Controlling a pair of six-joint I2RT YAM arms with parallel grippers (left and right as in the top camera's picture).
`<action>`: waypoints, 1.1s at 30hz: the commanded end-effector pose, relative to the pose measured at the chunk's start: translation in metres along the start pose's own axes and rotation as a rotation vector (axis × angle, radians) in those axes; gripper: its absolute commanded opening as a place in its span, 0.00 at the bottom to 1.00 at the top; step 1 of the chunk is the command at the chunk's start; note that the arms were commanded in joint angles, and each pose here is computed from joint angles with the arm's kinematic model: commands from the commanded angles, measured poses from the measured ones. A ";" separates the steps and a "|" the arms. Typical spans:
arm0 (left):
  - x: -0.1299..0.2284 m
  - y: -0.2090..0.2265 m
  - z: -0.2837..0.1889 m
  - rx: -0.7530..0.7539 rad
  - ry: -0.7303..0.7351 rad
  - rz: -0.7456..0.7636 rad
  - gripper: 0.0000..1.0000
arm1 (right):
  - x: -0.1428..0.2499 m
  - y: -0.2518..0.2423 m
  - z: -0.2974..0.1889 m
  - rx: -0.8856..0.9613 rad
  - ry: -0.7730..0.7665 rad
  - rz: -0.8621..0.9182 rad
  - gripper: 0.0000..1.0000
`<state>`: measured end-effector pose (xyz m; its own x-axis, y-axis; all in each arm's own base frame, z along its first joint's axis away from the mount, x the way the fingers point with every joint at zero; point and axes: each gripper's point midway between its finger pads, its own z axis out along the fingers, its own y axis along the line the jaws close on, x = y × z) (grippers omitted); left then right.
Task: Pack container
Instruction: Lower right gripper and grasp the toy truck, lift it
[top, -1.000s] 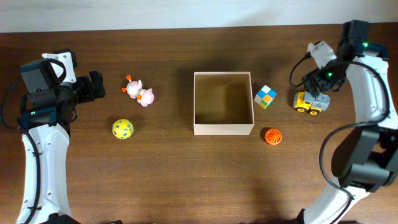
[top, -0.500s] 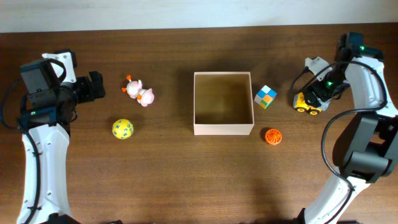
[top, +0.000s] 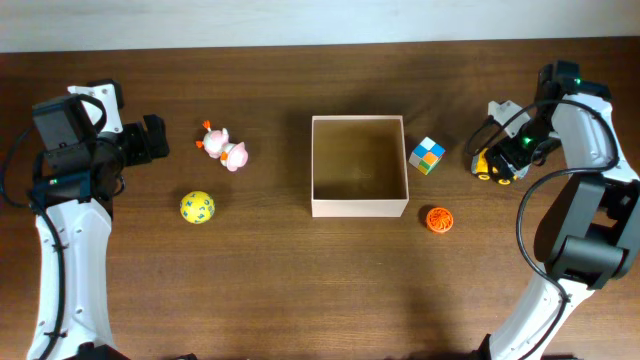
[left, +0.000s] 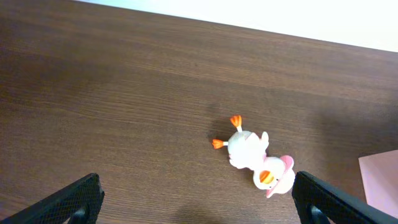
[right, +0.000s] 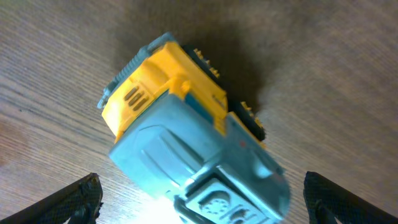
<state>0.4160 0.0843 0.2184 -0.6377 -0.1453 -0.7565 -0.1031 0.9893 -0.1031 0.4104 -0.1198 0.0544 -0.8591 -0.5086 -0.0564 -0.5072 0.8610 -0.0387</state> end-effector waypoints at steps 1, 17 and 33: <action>-0.006 0.005 0.000 -0.018 -0.009 0.014 0.99 | 0.007 0.010 0.014 -0.038 0.031 -0.009 0.97; -0.006 0.006 0.000 -0.030 -0.008 0.015 0.99 | 0.007 0.010 0.019 -0.032 0.030 0.161 0.78; -0.006 0.006 0.000 -0.030 -0.008 0.015 0.99 | 0.001 0.031 0.019 -0.037 0.080 0.522 0.54</action>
<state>0.4155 0.0875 0.2179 -0.6385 -0.1454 -0.7558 -0.1177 0.9889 -0.0908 0.3987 -0.1025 0.0404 -0.9958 -0.0903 -0.0126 -0.0904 0.9959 0.0078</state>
